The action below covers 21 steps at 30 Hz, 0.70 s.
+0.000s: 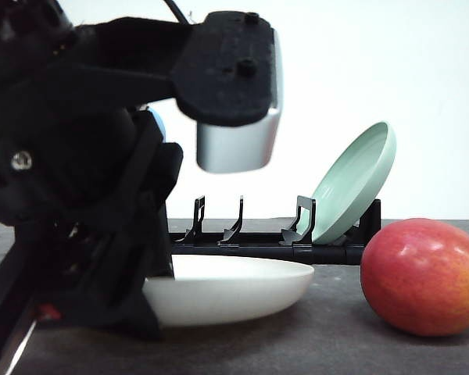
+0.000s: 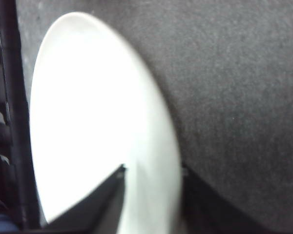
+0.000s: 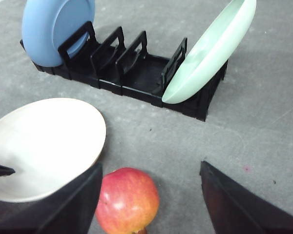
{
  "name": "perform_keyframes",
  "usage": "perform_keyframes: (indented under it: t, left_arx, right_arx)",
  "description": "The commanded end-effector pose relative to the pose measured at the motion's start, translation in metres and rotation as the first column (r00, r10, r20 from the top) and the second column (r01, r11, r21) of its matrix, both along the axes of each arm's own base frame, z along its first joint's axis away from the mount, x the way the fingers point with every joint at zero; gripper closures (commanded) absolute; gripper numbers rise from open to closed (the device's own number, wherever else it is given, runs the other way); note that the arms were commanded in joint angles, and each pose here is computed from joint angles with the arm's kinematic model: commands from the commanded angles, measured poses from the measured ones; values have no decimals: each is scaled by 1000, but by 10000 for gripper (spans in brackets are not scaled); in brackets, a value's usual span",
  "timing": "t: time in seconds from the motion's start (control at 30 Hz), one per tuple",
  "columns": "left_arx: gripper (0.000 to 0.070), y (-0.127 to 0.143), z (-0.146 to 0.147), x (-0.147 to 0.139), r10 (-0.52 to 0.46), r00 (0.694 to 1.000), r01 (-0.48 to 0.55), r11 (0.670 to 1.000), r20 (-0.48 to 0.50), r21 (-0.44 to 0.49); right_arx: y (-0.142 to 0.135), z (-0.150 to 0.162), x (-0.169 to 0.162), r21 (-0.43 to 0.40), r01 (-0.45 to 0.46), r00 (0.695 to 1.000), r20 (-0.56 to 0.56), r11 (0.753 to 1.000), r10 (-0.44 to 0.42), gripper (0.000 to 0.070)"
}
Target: Place pomegranate in white plate
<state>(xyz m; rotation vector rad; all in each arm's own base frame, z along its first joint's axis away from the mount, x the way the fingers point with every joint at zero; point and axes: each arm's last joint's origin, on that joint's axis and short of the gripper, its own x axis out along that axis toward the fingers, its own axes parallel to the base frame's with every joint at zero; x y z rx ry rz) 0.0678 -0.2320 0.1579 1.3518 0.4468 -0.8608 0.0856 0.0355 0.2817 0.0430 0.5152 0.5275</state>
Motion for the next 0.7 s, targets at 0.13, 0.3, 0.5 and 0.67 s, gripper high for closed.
perform_keyframes:
  t: [0.13, 0.3, 0.5, 0.67]
  left_arx:
    - [224, -3, 9, 1, 33, 983, -50, 994, -183, -92]
    - [225, 10, 33, 13, 56, 901, -156, 967, -429, -201]
    - [226, 44, 63, 34, 45, 767, -336, 878, -640, -341]
    - [229, 81, 84, 52, 123, 753, -481, 774, -646, -412]
  right_arx:
    - [0, 5, 0, 7, -6, 1000, 21, 1000, 6, 298]
    - [0, 5, 0, 7, -6, 1000, 21, 1000, 5, 298]
    - [0, 5, 0, 7, -6, 1000, 21, 1000, 6, 298]
    - [0, 5, 0, 7, -5, 1000, 20, 1000, 5, 298]
